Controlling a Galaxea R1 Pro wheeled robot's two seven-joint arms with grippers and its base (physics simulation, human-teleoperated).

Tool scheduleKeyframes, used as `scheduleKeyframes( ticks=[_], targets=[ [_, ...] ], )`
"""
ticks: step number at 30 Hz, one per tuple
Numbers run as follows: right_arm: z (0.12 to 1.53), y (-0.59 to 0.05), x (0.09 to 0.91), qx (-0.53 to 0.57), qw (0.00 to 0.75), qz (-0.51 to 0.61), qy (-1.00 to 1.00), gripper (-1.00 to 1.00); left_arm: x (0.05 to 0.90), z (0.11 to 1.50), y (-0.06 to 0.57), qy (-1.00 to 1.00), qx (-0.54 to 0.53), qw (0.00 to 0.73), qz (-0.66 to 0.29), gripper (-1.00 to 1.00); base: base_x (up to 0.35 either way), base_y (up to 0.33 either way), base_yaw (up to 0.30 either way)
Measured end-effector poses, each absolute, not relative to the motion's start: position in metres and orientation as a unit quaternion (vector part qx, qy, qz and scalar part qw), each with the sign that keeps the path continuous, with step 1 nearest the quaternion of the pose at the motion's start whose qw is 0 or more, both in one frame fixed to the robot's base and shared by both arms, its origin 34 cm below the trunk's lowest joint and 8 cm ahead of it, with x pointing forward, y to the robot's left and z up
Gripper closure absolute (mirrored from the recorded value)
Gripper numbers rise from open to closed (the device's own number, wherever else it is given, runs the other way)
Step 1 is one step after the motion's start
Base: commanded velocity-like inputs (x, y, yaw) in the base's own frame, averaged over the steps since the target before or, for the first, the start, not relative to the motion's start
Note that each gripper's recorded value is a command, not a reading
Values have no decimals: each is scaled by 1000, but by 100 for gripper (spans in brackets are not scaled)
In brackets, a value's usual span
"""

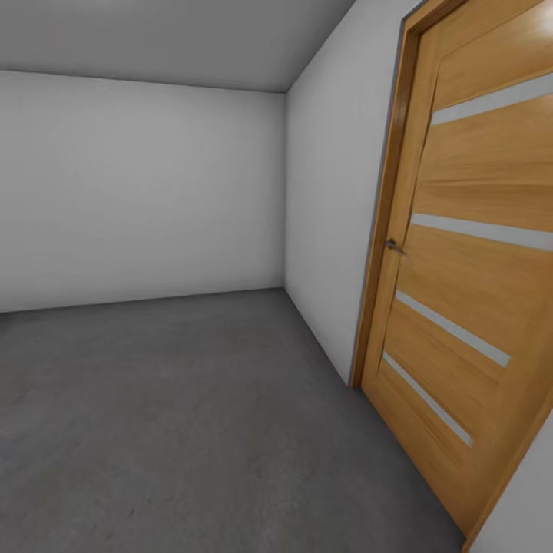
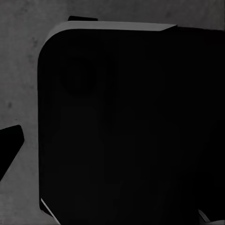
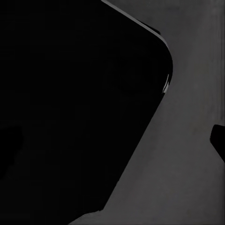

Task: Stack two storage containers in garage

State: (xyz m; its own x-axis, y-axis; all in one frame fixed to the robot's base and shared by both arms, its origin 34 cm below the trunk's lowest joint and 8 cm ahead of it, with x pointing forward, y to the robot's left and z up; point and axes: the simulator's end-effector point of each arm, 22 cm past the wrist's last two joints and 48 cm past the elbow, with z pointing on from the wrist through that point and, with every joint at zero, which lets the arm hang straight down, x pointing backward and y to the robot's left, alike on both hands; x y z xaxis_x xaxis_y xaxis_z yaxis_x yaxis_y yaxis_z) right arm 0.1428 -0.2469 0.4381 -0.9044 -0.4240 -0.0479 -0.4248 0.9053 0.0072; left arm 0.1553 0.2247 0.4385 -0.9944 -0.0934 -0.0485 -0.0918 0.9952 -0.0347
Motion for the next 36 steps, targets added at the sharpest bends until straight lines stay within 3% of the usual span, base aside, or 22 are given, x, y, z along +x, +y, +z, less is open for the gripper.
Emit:
scheduleKeyframes(
  ticks=[36],
  targets=[
    [438, -248, 145, -217, 28, 9, 976, -100, 156, 439, 225, 998, -46, 26, -16, -100, 322, 94, 0]
  ],
)
